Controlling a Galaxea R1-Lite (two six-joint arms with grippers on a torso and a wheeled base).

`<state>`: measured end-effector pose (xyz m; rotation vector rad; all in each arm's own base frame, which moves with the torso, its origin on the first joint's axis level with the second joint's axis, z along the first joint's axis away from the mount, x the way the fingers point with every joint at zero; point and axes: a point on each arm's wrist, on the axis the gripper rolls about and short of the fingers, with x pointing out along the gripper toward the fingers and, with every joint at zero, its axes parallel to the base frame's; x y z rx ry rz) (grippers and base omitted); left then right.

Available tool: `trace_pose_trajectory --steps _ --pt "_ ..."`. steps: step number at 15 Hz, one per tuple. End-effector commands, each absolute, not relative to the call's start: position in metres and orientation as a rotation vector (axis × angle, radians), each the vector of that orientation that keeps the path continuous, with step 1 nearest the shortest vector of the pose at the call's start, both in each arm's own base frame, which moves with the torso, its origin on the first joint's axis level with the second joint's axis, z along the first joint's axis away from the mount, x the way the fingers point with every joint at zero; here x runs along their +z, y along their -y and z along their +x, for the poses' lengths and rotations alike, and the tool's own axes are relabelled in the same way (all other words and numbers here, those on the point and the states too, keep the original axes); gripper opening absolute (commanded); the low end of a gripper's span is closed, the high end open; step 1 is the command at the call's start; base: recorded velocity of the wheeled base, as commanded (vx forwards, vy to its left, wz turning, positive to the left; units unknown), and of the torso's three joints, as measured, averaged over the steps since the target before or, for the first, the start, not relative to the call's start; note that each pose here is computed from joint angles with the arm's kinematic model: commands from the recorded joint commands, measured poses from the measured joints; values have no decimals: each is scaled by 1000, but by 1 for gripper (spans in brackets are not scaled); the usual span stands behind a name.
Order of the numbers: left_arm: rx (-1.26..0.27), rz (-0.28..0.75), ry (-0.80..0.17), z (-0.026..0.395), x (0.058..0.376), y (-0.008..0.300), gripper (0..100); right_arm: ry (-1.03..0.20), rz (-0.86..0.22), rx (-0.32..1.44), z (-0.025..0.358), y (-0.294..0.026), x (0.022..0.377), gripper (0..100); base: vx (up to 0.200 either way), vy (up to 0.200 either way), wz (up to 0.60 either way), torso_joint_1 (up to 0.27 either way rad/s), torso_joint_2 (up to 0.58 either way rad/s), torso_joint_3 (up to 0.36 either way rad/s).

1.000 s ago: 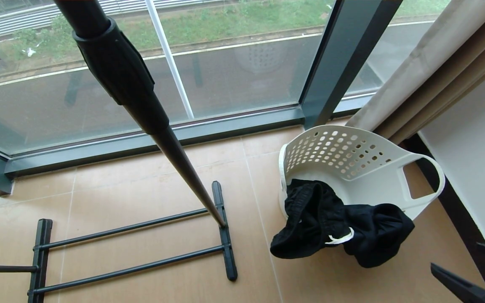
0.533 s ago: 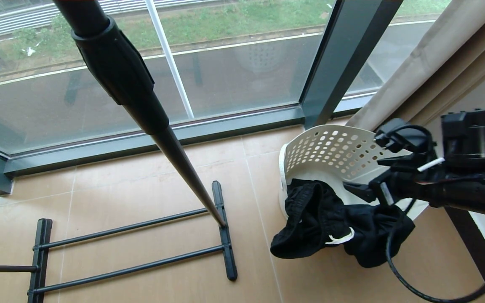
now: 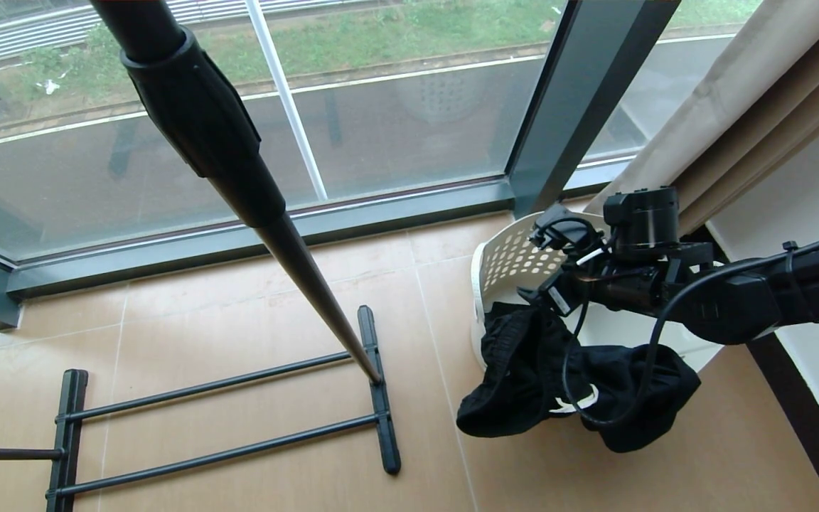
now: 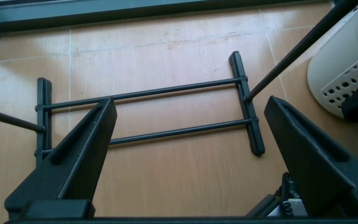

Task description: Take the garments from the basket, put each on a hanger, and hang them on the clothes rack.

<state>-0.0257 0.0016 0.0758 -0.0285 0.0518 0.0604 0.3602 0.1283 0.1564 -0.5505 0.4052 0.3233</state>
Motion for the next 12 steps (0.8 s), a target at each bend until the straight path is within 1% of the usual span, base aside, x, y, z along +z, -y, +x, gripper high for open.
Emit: trace_pose_trajectory --steps 1,4,12 --pt "62 -29 -53 -26 76 -2 100 -429 -556 324 365 -130 146 100 0 0 0 0 0 0" --pt "61 -29 -53 -26 76 -2 100 -458 -579 250 367 -127 141 100 0 0 0 0 0 0" --pt "61 -29 -53 -26 76 -2 100 -471 -627 273 350 -121 142 100 0 0 0 0 0 0"
